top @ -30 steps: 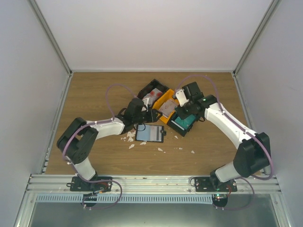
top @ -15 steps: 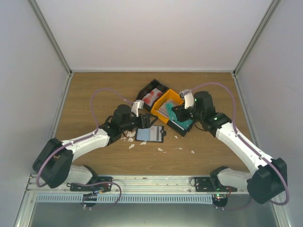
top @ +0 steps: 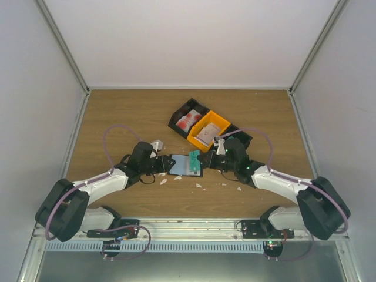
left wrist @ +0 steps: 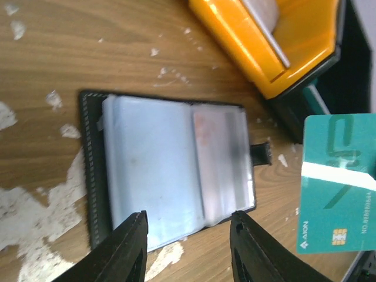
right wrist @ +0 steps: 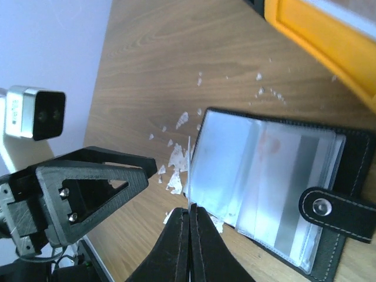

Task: Put the credit cards into the card holder
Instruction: Insert the credit card into the card holder.

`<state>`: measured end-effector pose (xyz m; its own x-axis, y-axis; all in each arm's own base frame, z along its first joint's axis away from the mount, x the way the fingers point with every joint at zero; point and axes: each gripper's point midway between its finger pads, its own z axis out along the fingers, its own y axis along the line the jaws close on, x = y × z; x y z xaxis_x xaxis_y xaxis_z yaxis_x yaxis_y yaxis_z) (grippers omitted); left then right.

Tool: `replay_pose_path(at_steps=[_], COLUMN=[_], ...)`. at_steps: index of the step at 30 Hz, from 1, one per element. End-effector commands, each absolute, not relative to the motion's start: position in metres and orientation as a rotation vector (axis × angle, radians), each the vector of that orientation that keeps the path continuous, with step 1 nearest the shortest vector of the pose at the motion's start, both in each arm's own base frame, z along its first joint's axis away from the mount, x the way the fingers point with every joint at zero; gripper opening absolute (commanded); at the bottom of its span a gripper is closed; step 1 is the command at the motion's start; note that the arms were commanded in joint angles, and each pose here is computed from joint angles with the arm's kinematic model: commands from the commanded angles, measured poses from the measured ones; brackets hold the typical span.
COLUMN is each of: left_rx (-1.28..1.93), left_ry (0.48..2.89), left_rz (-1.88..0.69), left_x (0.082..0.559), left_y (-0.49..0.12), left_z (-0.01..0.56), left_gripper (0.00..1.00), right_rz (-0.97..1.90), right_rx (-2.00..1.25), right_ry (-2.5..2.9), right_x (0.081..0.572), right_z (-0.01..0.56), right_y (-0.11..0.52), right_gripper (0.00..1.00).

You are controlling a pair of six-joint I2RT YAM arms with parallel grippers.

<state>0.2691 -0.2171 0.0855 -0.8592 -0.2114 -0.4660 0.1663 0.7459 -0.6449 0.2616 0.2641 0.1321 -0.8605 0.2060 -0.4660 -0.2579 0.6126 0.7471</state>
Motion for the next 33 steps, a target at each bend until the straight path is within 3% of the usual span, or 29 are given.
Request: replay_pose_path(at_steps=[1, 9, 20, 33], left_rx=[-0.018, -0.095, -0.019, -0.013], left_ry=[2.43, 2.521, 2.562, 2.635], left_rz=[-0.938, -0.833, -0.923, -0.858], left_x=[0.268, 0.275, 0.279, 0.273], left_y=[-0.209, -0.194, -0.21, -0.203], left_z=[0.074, 0.048, 0.044, 0.025], left_gripper=[0.39, 0.28, 0.27, 0.24], right_rz=[1.243, 1.206, 1.208, 1.238], right_rx=[0.107, 0.168, 0.223, 0.277], right_ry=[2.283, 2.331, 2.378, 2.414], right_x=[0.271, 0.282, 0.287, 0.286], right_z=[0.123, 0.094, 0.071, 0.051], right_y=[0.278, 0.284, 0.289, 0.293], right_gripper=[0.0, 0.0, 0.01, 0.01])
